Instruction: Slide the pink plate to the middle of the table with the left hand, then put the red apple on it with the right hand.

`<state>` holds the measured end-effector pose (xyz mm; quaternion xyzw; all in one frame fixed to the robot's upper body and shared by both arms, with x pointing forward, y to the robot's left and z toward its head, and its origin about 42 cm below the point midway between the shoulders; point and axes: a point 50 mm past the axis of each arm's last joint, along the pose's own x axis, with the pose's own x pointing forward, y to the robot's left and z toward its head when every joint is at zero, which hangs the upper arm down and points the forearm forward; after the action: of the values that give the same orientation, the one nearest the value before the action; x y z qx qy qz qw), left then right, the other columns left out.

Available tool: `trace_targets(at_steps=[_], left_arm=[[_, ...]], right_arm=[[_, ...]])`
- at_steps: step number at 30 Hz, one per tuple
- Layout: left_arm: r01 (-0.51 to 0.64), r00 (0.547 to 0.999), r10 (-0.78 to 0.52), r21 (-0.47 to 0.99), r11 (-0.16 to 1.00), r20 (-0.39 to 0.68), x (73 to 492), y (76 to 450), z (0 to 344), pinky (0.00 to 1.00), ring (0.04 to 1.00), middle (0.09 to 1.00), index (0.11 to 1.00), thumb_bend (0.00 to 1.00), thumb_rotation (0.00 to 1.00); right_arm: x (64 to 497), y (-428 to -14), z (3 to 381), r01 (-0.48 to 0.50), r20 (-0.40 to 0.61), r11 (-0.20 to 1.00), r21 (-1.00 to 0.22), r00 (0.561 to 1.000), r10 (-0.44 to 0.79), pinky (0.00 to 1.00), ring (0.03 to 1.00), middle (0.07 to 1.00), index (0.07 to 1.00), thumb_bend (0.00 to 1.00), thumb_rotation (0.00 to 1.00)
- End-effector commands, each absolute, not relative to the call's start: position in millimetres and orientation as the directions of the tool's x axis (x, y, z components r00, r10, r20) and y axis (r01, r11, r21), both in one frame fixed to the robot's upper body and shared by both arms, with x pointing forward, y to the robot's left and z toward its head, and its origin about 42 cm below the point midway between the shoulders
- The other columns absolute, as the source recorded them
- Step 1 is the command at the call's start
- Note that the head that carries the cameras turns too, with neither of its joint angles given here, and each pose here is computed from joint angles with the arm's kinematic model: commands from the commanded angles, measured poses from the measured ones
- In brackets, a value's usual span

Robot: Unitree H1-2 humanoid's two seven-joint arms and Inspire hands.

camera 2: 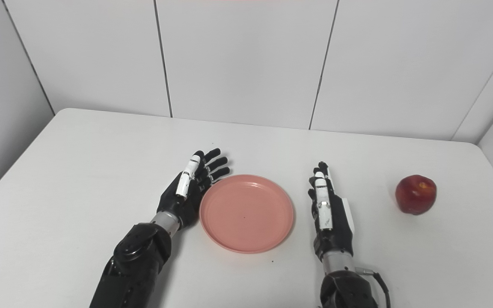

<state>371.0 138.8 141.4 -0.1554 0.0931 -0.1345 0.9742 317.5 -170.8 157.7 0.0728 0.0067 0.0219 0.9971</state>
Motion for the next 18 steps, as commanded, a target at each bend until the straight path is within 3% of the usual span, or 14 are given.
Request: trace_targets(at_steps=[1, 16, 18], left_arm=[[0.226, 0.941, -0.295, -0.34, 0.913, -0.166, 369.3, 138.1, 138.0, 0.86, 0.871, 0.881, 0.87, 0.37, 1.0], [0.221, 0.944, -0.289, -0.343, 0.913, -0.16, 369.4, 148.1, 134.7, 0.87, 0.88, 0.89, 0.882, 0.37, 1.0], [0.219, 0.945, -0.285, -0.339, 0.915, -0.161, 370.0, 149.3, 134.0, 0.87, 0.877, 0.887, 0.879, 0.37, 1.0]], right_arm=[[327.2, -164.6, 179.9, -0.058, 0.071, 0.985, 0.162, 0.996, 0.047, 1.0, 0.975, 0.98, 0.992, 0.26, 1.0], [333.3, -174.0, 191.0, -0.023, 0.151, 0.996, 0.085, 0.988, 0.01, 0.99, 0.955, 0.974, 0.979, 0.25, 1.0], [334.0, -175.0, 196.2, -0.009, 0.166, 0.999, 0.049, 0.986, 0.001, 0.98, 0.943, 0.963, 0.976, 0.3, 1.0]])
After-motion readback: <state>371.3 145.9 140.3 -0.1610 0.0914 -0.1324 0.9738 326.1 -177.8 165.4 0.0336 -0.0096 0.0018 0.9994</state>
